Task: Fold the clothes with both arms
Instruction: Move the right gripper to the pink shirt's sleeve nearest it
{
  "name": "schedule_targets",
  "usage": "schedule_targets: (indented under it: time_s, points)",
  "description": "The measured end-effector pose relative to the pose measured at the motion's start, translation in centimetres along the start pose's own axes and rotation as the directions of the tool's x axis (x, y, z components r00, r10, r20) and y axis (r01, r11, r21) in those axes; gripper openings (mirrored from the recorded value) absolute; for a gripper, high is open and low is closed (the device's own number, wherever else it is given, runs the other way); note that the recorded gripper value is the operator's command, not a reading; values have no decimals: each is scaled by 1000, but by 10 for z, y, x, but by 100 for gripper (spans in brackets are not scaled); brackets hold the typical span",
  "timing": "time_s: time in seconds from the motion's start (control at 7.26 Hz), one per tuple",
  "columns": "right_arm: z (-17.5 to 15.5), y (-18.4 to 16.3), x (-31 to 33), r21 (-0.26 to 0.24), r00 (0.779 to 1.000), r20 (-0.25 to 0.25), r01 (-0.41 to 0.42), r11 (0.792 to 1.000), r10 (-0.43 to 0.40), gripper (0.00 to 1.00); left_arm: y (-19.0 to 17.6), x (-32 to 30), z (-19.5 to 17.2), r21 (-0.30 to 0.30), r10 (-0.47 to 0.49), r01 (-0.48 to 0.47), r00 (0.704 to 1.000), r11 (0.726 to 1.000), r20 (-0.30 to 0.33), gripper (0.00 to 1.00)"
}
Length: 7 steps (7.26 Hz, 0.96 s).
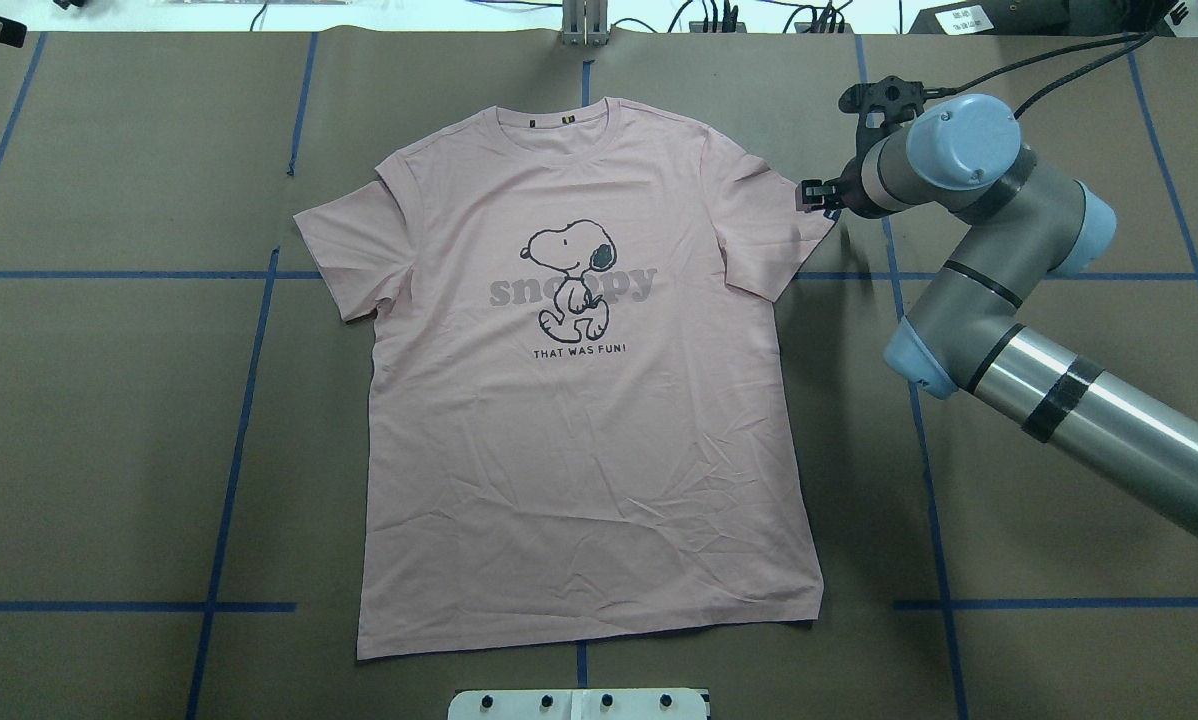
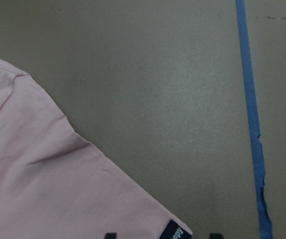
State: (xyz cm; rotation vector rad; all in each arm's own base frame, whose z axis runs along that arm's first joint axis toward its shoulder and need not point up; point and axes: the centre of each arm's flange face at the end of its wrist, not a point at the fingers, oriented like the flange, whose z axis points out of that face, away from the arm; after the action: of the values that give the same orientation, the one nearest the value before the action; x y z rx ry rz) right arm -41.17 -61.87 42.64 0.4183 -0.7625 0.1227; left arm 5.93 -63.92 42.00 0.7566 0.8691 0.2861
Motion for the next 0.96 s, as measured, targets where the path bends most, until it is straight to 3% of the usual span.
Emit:
schedule_targets:
  time_s: [0.96]
  points:
    - [18, 6, 11, 13, 999, 27, -41, 999, 41, 48, -3, 7, -2, 7, 11, -11, 1000, 1000, -7, 100]
